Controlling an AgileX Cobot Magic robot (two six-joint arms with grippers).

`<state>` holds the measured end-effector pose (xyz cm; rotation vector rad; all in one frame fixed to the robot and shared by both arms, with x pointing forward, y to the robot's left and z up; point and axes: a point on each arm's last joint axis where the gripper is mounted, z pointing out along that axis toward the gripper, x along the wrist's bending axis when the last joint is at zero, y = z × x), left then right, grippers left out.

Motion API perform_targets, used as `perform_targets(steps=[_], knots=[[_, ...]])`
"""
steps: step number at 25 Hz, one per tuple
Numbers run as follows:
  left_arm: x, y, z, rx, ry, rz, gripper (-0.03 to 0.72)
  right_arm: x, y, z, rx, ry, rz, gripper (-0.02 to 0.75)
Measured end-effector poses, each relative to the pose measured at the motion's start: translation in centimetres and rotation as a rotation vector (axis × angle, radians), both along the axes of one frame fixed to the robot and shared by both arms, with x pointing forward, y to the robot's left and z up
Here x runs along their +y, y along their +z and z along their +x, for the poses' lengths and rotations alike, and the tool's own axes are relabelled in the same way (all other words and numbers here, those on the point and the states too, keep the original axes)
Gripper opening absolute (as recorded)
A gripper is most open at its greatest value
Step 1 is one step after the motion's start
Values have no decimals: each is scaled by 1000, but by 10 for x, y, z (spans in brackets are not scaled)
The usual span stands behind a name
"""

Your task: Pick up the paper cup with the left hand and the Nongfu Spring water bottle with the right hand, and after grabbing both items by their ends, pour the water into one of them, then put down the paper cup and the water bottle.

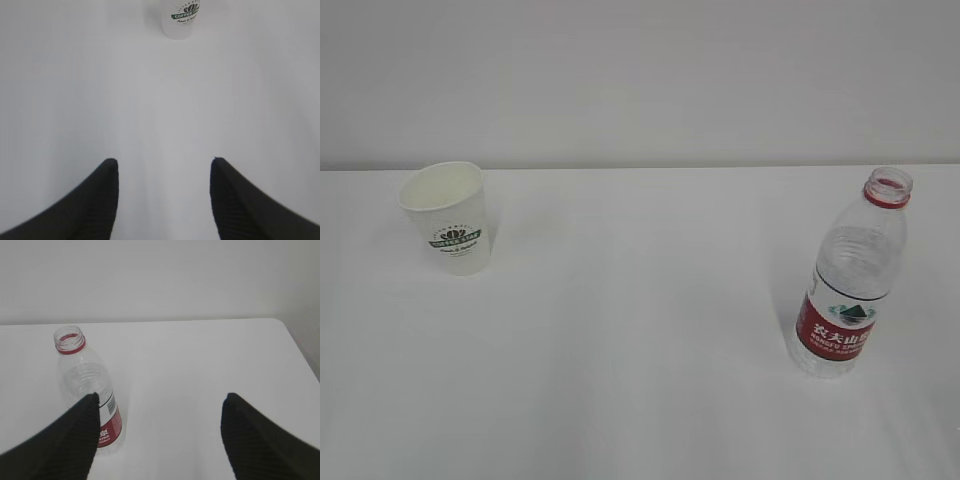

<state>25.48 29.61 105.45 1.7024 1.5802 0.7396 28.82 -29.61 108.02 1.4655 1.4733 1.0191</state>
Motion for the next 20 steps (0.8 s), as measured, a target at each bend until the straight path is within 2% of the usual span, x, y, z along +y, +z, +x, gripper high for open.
perform_targets(steps=[5, 9, 15, 20], knots=[[0, 5, 0, -33, 1, -3, 423, -1, 2, 11, -7, -5, -8, 568], [1, 27, 12, -234, 16, -6, 423, -2, 5, 22, -24, -11, -8, 568], [-1, 27, 51, -146, 20, 8, 423, -3, 4, 34, -16, -14, -8, 568], [-2, 32, 78, -219, 27, 27, 423, -4, 4, 35, -11, -14, -7, 568]])
